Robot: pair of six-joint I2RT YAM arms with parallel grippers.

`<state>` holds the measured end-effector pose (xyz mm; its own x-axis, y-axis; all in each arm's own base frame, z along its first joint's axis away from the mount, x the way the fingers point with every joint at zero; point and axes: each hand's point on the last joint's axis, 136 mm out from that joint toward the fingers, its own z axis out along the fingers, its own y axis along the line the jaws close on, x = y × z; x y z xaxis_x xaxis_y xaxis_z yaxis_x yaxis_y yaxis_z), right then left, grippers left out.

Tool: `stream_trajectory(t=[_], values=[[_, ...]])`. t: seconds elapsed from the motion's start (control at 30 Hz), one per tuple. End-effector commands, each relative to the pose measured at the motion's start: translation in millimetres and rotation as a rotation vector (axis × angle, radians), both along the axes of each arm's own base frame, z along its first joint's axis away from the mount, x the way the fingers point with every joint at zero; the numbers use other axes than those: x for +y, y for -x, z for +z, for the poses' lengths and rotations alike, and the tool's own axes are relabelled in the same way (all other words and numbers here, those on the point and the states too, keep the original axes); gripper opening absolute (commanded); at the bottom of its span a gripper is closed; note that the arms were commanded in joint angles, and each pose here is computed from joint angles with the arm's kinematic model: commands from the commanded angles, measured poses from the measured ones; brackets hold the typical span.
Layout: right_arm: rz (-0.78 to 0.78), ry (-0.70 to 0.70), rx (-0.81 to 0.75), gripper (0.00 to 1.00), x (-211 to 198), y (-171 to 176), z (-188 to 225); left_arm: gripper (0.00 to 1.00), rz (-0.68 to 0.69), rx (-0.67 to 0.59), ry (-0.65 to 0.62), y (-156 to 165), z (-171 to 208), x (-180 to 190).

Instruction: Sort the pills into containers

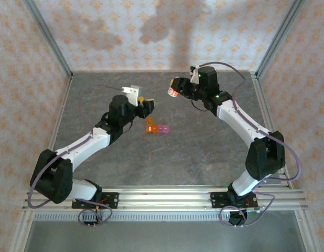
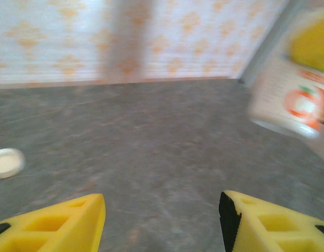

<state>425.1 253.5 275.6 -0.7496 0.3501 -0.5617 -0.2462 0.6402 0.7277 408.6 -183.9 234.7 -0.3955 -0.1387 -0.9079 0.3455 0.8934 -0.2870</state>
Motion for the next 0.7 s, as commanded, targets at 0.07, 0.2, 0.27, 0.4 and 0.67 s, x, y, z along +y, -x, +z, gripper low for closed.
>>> stream_trajectory(t=[0.07, 0.2, 0.27, 0.4, 0.67], values=[[-0.013, 0.061, -0.056, 0.30, -12.8, 12.7, 5.4, 0.59, 0.240, 0.216, -0.182, -32.3, -33.5, 55.1], [-0.009, 0.075, -0.050, 0.30, -15.5, 19.6, -0.9, 0.60, 0.306, 0.372, -0.246, -57.0, -55.4, 66.6], [-0.006, 0.083, -0.048, 0.30, -16.3, 22.8, -4.3, 0.59, 0.313, 0.473, -0.280, -69.8, -72.5, 66.9], [0.001, 0.092, -0.040, 0.30, -15.6, 27.3, -9.5, 0.58, 0.304, 0.610, -0.341, -93.1, -106.1, 61.5], [0.032, 0.117, -0.021, 0.30, -7.6, 36.9, -21.5, 0.59, 0.373, 0.650, -0.393, -135.4, -129.0, 68.8]])
